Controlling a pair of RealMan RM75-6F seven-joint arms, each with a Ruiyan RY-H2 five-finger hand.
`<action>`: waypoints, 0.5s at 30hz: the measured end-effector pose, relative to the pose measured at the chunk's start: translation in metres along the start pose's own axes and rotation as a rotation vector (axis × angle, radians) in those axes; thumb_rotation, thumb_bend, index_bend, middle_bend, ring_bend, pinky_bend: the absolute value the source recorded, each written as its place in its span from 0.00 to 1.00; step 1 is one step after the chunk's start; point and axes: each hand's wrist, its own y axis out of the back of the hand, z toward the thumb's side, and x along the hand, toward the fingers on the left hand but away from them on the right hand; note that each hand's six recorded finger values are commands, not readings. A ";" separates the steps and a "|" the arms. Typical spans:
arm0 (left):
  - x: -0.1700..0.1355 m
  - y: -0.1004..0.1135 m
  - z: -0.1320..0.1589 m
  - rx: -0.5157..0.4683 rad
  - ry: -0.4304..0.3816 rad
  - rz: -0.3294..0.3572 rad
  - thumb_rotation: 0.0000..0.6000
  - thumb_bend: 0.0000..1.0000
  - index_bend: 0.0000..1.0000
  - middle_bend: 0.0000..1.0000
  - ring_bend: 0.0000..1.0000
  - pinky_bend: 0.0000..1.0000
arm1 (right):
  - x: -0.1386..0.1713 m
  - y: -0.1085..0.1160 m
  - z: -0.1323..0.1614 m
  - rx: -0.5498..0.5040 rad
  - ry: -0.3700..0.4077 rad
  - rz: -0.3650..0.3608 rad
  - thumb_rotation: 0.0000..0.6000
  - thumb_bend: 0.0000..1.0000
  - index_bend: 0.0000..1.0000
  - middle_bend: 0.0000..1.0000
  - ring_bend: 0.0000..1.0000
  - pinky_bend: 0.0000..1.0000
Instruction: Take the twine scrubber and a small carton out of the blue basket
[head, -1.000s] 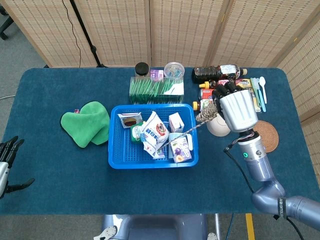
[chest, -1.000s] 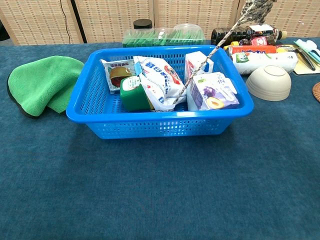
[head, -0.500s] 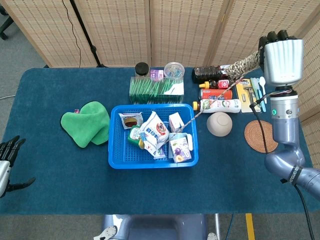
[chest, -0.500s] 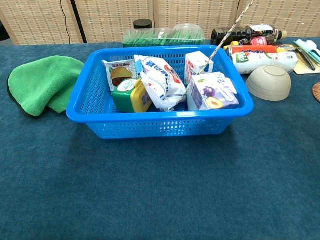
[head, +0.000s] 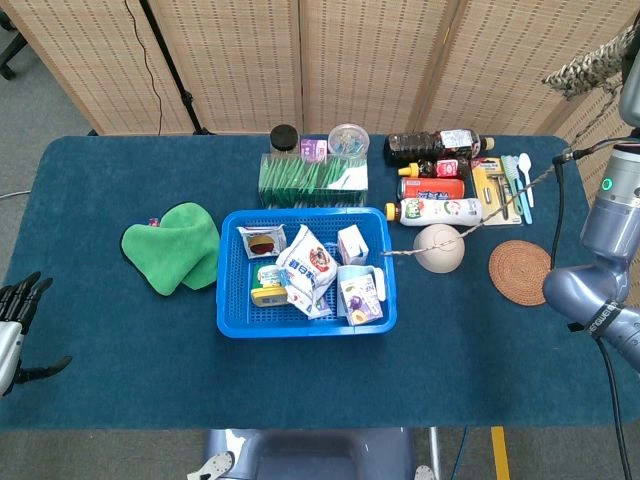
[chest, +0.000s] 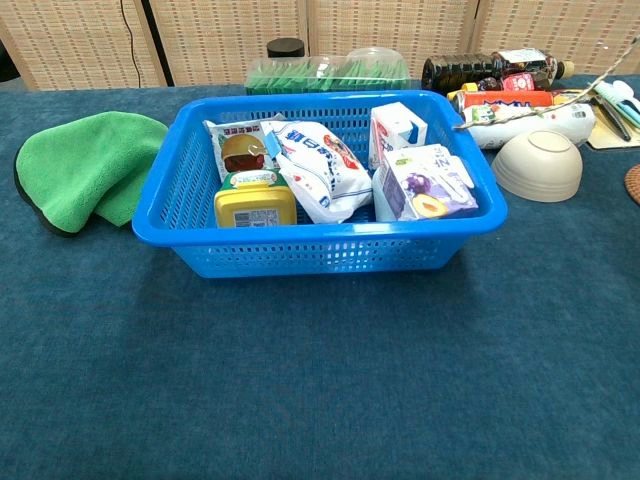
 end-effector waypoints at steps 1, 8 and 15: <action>0.000 0.000 0.000 0.001 -0.001 -0.001 1.00 0.00 0.00 0.00 0.00 0.00 | 0.000 0.001 0.000 -0.004 0.000 -0.001 1.00 0.71 0.62 0.54 0.48 0.72; 0.000 -0.001 0.002 0.005 -0.003 -0.004 1.00 0.00 0.00 0.00 0.00 0.00 | 0.012 -0.008 0.005 -0.021 0.034 0.033 1.00 0.72 0.62 0.54 0.48 0.72; 0.001 -0.003 0.002 0.009 -0.003 -0.009 1.00 0.00 0.00 0.00 0.00 0.00 | 0.036 -0.031 0.015 -0.060 0.073 0.123 1.00 0.72 0.63 0.55 0.49 0.72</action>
